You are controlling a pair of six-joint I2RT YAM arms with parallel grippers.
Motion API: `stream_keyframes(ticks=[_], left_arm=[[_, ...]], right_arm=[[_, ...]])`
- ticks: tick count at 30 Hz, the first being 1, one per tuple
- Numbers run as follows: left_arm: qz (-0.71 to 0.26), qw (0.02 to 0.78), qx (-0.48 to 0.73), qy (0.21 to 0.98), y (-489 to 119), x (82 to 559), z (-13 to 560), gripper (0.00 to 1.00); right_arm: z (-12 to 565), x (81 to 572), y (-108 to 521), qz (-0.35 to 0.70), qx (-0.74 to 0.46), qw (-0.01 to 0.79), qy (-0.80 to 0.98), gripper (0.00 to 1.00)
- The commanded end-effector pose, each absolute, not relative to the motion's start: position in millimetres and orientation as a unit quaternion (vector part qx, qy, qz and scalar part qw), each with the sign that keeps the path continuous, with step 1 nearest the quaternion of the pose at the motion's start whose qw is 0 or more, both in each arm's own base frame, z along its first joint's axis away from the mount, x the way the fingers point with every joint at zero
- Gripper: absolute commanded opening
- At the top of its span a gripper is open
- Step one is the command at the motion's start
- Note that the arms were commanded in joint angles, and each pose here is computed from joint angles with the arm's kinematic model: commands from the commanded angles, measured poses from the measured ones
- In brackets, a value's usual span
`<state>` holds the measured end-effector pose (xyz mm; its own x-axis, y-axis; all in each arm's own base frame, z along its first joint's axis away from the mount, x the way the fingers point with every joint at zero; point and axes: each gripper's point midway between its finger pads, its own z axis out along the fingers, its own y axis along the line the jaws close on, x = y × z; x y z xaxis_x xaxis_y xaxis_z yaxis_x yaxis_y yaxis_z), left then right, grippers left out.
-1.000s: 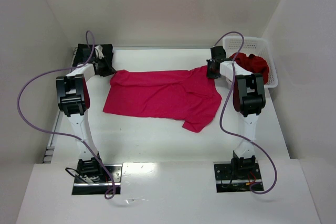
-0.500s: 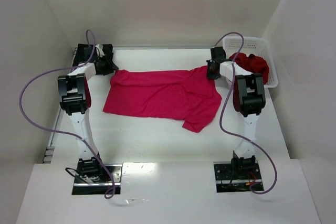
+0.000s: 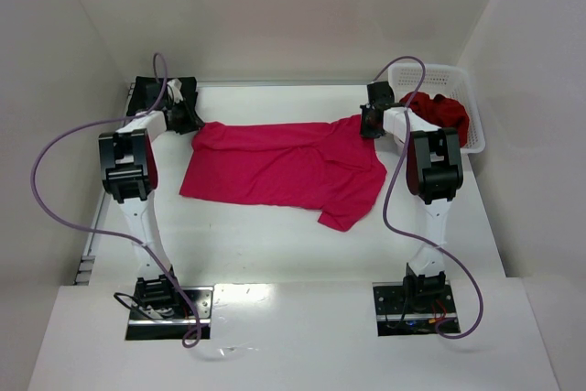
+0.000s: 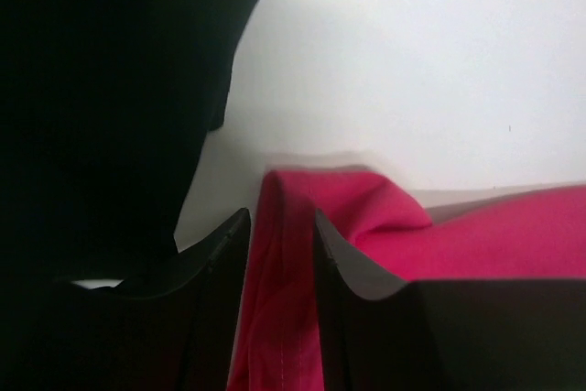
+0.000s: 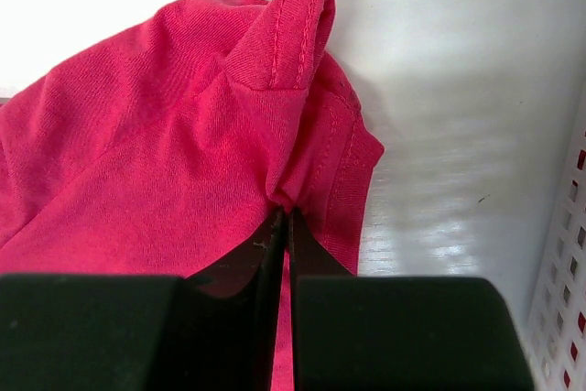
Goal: Fold and stack the t-shirts
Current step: Fold the flattened tshirt in 1/3 of the way
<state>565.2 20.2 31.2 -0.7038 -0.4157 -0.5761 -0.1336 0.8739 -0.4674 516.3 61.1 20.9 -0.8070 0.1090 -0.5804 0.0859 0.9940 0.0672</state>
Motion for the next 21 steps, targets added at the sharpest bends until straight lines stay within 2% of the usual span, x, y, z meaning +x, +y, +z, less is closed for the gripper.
stream_keyframes(ticks=[1,6,11,17,18,20,21], left_arm=[[-0.193,0.354,-0.128,0.906,18,553,48,0.44],[-0.196,0.353,-0.122,0.907,16,550,49,0.46],[-0.202,0.342,-0.127,0.909,14,550,38,0.36],[-0.192,0.347,-0.118,0.910,9,557,37,0.17],[-0.188,0.343,-0.117,0.913,6,557,31,0.17],[-0.169,0.354,-0.115,0.913,4,565,37,0.04],[-0.162,0.364,-0.116,0.910,8,570,41,0.02]], right_arm=[[31,519,68,0.017,0.046,0.323,0.945,0.09],[31,519,68,0.017,0.046,0.323,0.945,0.09],[32,517,67,0.017,0.046,0.323,0.945,0.09],[32,517,67,0.017,0.046,0.323,0.945,0.09],[32,517,67,0.017,0.046,0.323,0.945,0.09],[32,517,67,0.017,0.046,0.323,0.945,0.09],[32,517,67,0.017,0.046,0.323,0.945,0.09]])
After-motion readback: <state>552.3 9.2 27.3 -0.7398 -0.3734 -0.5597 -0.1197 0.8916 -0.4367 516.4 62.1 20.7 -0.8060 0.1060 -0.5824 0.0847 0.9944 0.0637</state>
